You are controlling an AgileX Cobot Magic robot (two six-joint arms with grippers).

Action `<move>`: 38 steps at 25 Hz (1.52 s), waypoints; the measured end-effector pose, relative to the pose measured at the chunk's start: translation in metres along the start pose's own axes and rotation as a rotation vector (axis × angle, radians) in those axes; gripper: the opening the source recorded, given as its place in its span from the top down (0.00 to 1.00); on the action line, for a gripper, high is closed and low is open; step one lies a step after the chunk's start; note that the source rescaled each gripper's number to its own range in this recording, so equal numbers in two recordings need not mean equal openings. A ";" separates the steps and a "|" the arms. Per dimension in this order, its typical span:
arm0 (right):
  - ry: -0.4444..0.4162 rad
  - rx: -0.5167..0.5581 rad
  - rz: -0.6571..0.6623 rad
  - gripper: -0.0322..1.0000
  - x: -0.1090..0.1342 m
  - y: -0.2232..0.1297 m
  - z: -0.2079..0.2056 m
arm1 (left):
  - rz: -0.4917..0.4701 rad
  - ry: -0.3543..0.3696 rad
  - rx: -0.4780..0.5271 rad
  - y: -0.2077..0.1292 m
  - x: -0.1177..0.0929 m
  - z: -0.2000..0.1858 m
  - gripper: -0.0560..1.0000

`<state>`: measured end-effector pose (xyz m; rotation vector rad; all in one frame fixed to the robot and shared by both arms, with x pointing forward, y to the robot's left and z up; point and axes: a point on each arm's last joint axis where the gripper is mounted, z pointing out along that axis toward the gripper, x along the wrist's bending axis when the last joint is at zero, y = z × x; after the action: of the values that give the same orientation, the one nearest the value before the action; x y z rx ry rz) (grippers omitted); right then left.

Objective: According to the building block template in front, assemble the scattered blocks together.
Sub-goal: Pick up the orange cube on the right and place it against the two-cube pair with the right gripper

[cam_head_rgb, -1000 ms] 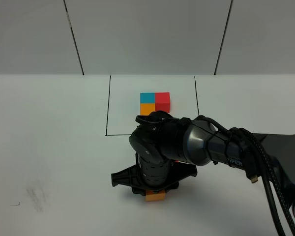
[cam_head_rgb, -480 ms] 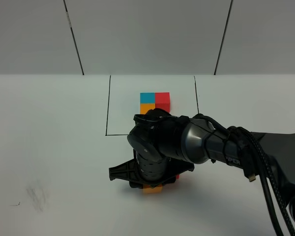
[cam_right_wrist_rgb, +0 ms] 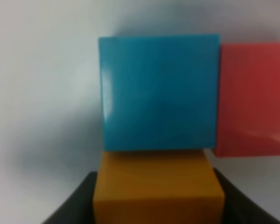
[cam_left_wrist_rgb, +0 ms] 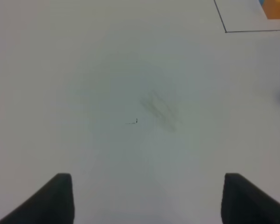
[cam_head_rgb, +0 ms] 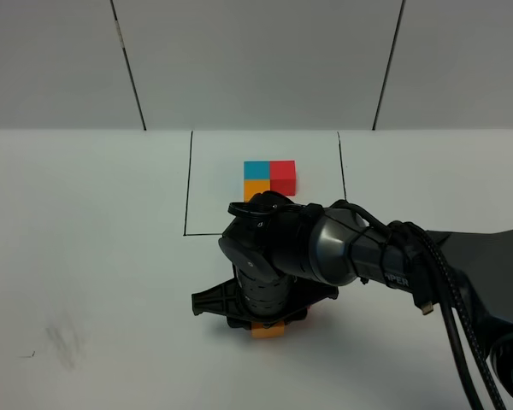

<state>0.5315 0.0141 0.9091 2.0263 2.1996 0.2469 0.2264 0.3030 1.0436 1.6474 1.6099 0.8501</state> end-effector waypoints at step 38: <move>-0.071 0.041 -0.003 0.69 0.000 0.012 0.014 | 0.001 0.000 0.000 0.000 0.000 0.000 0.52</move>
<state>0.5465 0.0156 0.8983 2.0197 2.1818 0.1283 0.2264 0.3030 1.0436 1.6485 1.6090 0.8508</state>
